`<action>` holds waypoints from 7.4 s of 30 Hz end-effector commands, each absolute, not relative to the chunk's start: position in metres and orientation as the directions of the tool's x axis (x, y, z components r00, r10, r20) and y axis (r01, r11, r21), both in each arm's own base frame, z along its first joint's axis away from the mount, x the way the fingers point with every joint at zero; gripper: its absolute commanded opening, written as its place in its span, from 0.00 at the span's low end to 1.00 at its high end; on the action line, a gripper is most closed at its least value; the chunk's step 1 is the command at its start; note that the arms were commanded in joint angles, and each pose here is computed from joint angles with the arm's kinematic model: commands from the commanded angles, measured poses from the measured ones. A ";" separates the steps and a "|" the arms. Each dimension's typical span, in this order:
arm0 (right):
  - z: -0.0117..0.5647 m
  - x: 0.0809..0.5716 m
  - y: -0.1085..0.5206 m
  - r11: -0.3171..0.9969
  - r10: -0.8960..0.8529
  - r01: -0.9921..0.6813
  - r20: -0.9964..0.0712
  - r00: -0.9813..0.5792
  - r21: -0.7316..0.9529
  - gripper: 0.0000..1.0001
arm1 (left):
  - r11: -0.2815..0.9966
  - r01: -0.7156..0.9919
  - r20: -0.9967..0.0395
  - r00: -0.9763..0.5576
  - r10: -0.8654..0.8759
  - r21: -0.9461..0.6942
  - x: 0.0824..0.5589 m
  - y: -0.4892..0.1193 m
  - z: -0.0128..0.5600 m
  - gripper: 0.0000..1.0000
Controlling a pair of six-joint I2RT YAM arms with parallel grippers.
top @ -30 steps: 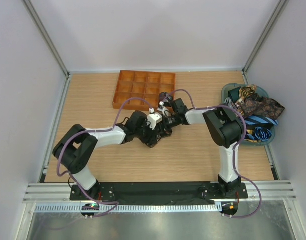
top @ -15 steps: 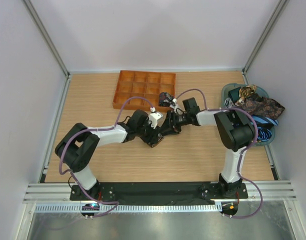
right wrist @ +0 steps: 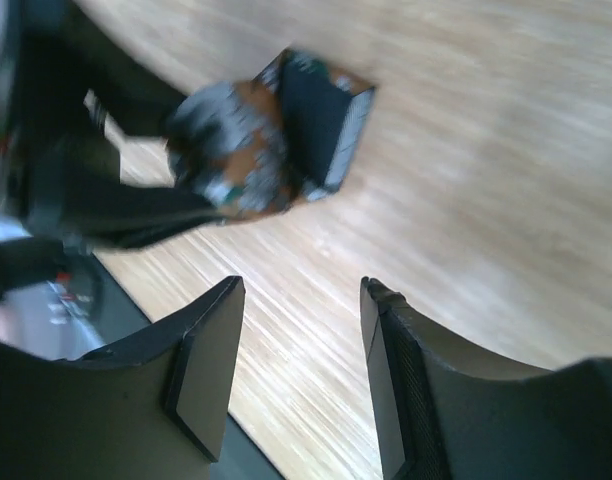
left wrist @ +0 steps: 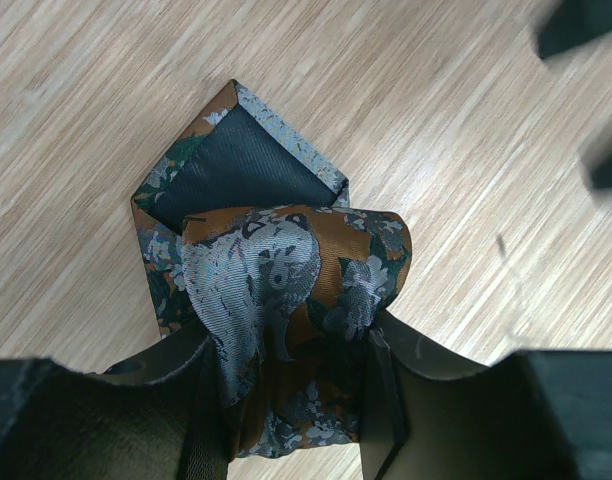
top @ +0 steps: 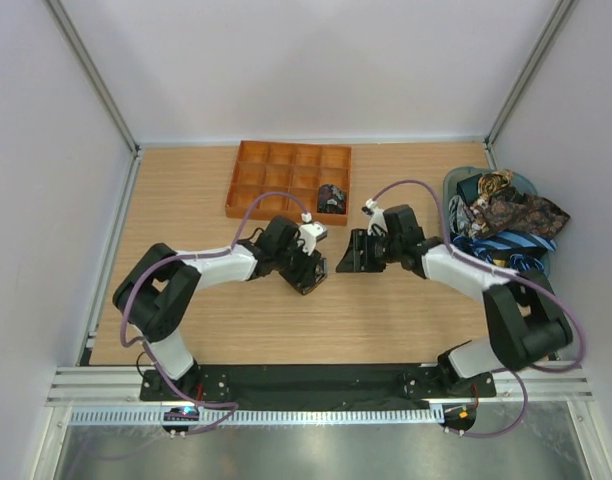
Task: Roll the ties
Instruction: Roll the tie, then place the rolled tie into the container
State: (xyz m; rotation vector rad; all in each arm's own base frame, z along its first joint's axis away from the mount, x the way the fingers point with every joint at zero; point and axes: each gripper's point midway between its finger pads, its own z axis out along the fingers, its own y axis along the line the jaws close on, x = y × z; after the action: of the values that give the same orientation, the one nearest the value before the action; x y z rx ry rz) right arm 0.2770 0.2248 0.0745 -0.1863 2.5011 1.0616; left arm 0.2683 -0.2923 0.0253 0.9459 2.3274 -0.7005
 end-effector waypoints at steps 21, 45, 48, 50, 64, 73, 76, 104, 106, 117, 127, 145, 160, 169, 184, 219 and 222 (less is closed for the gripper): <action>0.102 0.154 0.332 0.442 -0.839 -0.621 -0.543 -0.031 -0.647 0.59 | 0.690 0.665 -0.452 -0.728 0.516 -0.285 0.248 -0.268 -0.004 0.22; 0.043 0.225 0.375 0.100 -0.995 -0.425 -0.077 -0.070 -0.900 0.64 | 0.804 0.518 -0.289 -0.849 0.442 -0.292 0.245 -0.263 0.006 0.08; 0.035 0.227 0.374 0.084 -0.996 -0.415 -0.061 -0.067 -0.906 0.66 | 0.806 0.509 -0.270 -0.857 0.439 -0.303 0.244 -0.264 0.008 0.01; 0.033 0.230 0.373 0.082 -0.996 -0.404 -0.057 -0.073 -0.911 0.66 | 0.808 0.501 -0.266 -0.862 0.432 -0.311 0.244 -0.266 0.012 0.00; 0.014 0.242 0.349 0.027 -0.992 -0.378 0.023 -0.126 -0.925 0.70 | 0.801 0.491 -0.213 -0.871 0.443 -0.343 0.231 -0.266 0.031 0.00; -0.004 0.244 0.335 0.018 -0.983 -0.409 0.059 -0.174 -0.913 0.66 | 0.802 0.483 -0.161 -0.875 0.457 -0.350 0.224 -0.264 0.056 0.00; -0.005 0.244 0.331 0.027 -0.981 -0.413 0.056 -0.187 -0.910 0.62 | 0.808 0.484 -0.148 -0.874 0.463 -0.335 0.222 -0.260 0.057 0.00; -0.010 0.259 0.300 -0.002 -0.949 -0.387 0.124 -0.291 -0.922 0.31 | 0.799 0.526 -0.040 -0.842 0.539 -0.291 0.182 -0.230 0.079 0.01; -0.007 0.260 0.301 -0.008 -0.948 -0.384 0.129 -0.291 -0.923 0.28 | 0.799 0.527 -0.041 -0.841 0.540 -0.291 0.182 -0.230 0.080 0.02; -0.009 0.254 0.309 0.017 -0.954 -0.394 0.103 -0.282 -0.919 0.14 | 0.788 0.549 -0.115 -0.834 0.540 -0.278 0.200 -0.241 0.080 0.36; -0.011 0.250 0.310 0.065 -0.959 -0.421 0.060 -0.277 -0.905 0.11 | 0.747 0.613 -0.271 -0.788 0.552 -0.259 0.230 -0.272 0.109 0.94; 0.044 0.272 0.303 0.602 -0.791 -0.425 -0.431 -0.434 -0.676 0.04 | 0.908 0.323 -0.834 -0.550 -0.050 -0.267 0.294 -0.187 0.283 1.00; 0.118 0.375 0.241 0.950 -0.309 -0.177 -0.680 -0.665 -0.259 0.01 | 0.947 0.170 -0.842 -0.518 -0.150 -0.273 0.282 -0.151 0.263 1.00; 0.175 0.426 0.231 0.986 -0.163 -0.074 -0.743 -0.650 -0.151 0.01 | 0.950 0.178 -0.825 -0.552 -0.119 -0.256 0.273 -0.148 0.254 1.00; 0.206 0.469 0.260 0.991 -0.107 -0.011 -0.755 -0.647 -0.130 0.01 | 0.950 0.211 -0.802 -0.594 -0.062 -0.230 0.258 -0.145 0.239 1.00; 0.109 0.492 0.355 0.999 -0.007 -0.042 -0.706 -0.708 0.032 0.01 | 0.950 0.258 -0.773 -0.634 0.030 -0.175 0.245 -0.140 0.218 1.00; 0.099 0.496 0.354 0.998 0.029 -0.021 -0.692 -0.721 0.064 0.01 | 0.951 0.259 -0.772 -0.635 0.035 -0.170 0.245 -0.140 0.217 1.00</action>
State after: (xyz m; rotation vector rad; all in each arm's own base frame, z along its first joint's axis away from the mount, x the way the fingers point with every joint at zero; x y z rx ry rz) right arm 0.4852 0.3431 0.0901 -0.0668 2.4010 -0.0148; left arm 0.2480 -0.1404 0.2155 0.1704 2.2534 -0.3298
